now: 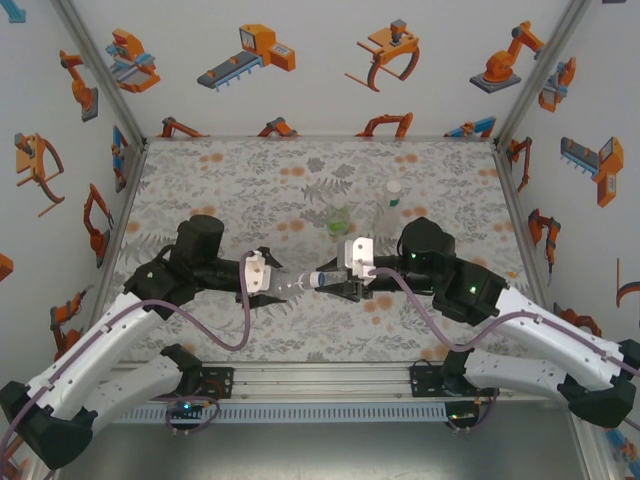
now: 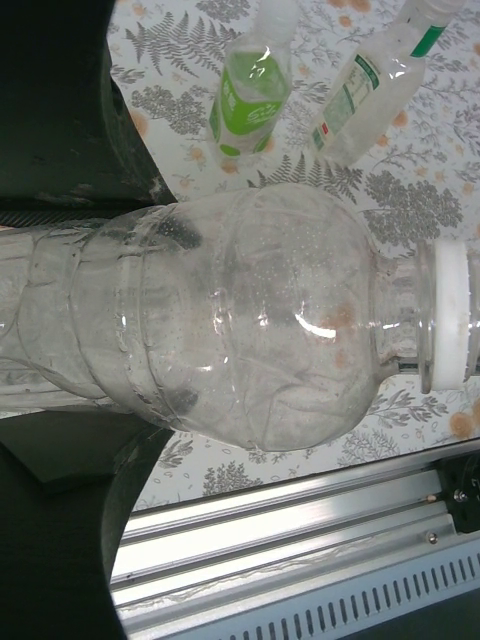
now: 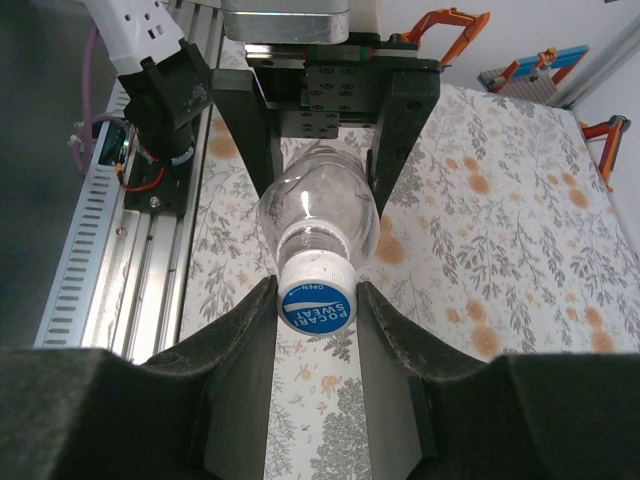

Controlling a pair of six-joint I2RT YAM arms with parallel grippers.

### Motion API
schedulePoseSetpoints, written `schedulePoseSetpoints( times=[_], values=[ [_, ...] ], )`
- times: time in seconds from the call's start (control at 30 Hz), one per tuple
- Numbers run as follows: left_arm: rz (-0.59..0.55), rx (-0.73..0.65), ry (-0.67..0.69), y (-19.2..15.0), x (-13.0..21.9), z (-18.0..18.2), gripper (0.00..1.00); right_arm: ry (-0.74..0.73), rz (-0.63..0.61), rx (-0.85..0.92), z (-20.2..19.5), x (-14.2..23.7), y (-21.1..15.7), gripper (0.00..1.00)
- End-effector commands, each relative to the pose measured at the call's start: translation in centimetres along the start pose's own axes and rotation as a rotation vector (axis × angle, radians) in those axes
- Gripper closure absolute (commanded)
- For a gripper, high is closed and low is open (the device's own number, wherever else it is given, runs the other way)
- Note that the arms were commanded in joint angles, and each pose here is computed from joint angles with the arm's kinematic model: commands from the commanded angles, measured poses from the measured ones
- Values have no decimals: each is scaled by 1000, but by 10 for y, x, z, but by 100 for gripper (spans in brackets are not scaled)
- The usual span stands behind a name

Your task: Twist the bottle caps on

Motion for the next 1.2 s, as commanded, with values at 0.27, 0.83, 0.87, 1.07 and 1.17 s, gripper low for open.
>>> schedulePoseSetpoints(
  times=[0.27,0.83,0.87,1.07,1.17],
  values=[
    [-16,-43,-11,10,4,-3,100,39,-60,42,2,-4,20,85],
    [-6,-40,-24,8,2,-5,100,118,48,60,7,-15,8,87],
    [-5,-40,-26,8,1,-5,100,125,54,63,8,-16,7,88],
    [-21,-57,-38,10,3,-9,100,140,66,95,12,-14,3,93],
    [-30,-61,-47,12,4,-11,100,140,55,112,14,-13,3,96]
  ],
)
Point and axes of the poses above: each hand's point on the last joint's axis, 136 mm out from that joint toward the fingers, its own x axis back along the fingers, its own z axis along the line the jaws close on, y = z × x, the point moved 1 cm from there along x, back along the fingers, and after that the axes turned 9 degrees about x, right-handed, at the moved point
